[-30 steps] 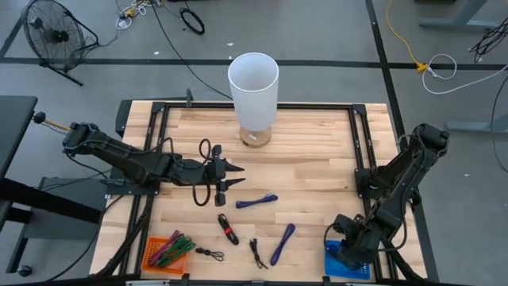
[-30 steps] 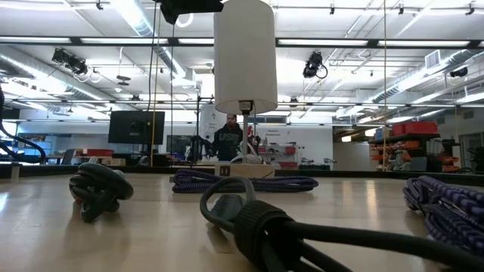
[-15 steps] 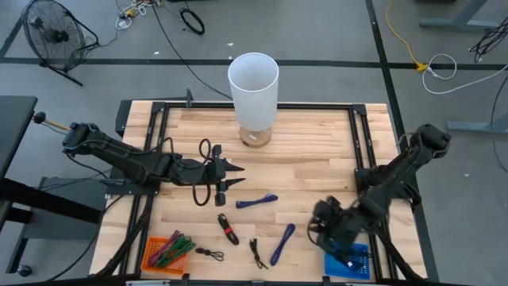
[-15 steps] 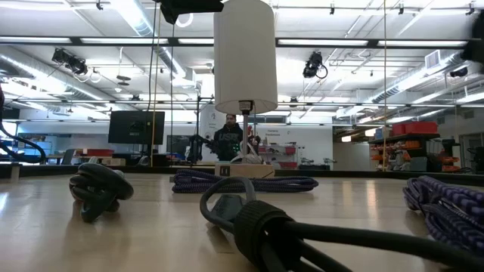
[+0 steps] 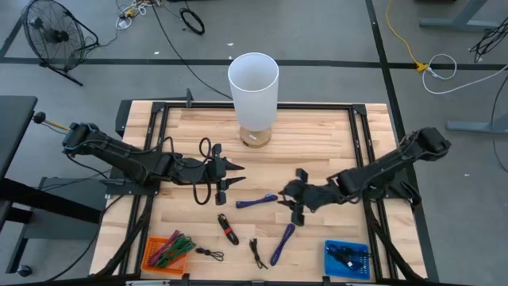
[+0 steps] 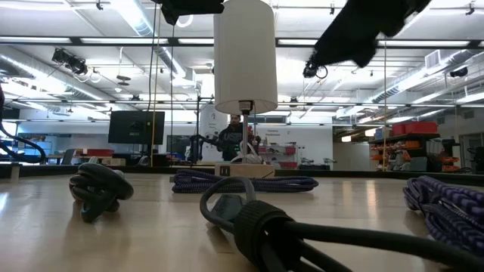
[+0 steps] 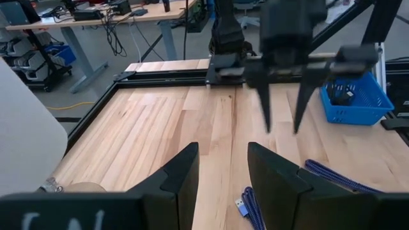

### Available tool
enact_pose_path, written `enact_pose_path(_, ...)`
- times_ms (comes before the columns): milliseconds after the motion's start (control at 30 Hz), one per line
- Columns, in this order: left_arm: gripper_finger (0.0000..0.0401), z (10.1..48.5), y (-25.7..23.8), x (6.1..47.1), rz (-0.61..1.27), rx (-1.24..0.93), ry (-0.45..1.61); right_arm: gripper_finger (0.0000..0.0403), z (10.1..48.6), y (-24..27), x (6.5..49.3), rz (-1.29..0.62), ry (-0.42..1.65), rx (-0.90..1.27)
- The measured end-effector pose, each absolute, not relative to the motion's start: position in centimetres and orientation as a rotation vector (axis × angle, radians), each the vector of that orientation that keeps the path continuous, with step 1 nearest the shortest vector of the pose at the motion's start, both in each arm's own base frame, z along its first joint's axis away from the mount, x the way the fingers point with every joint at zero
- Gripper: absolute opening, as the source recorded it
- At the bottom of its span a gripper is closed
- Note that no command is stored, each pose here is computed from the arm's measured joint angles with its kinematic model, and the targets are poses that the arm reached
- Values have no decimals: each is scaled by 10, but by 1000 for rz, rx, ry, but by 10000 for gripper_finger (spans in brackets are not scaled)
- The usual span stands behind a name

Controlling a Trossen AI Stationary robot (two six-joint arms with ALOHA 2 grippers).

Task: Pick & Place USB Port
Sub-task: Put the black and violet charger cable into the orange bin

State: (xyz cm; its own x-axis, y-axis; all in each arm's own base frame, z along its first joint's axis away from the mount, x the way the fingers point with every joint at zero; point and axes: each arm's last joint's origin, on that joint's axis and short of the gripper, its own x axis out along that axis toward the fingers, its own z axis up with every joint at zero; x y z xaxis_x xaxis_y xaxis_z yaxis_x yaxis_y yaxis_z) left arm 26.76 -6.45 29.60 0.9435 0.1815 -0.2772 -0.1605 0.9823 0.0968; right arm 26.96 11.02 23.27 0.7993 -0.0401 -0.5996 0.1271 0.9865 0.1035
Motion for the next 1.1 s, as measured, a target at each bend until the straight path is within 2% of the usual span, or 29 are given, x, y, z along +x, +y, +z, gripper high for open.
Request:
enact_pose_path(133, 140, 296, -64, 268, 174, 73, 289, 152, 215, 104, 288, -79, 654, 68)
enact_pose_path(367, 140, 296, -64, 268, 174, 73, 288, 184, 190, 102, 314, 51, 631, -7)
enact_pose_path(633, 140, 296, -64, 268, 175, 73, 288, 225, 168, 84, 326, -10, 690, -33)
enact_pose_path(1100, 140, 296, -64, 267, 175, 73, 289, 233, 138, 70, 334, -33, 786, 3)
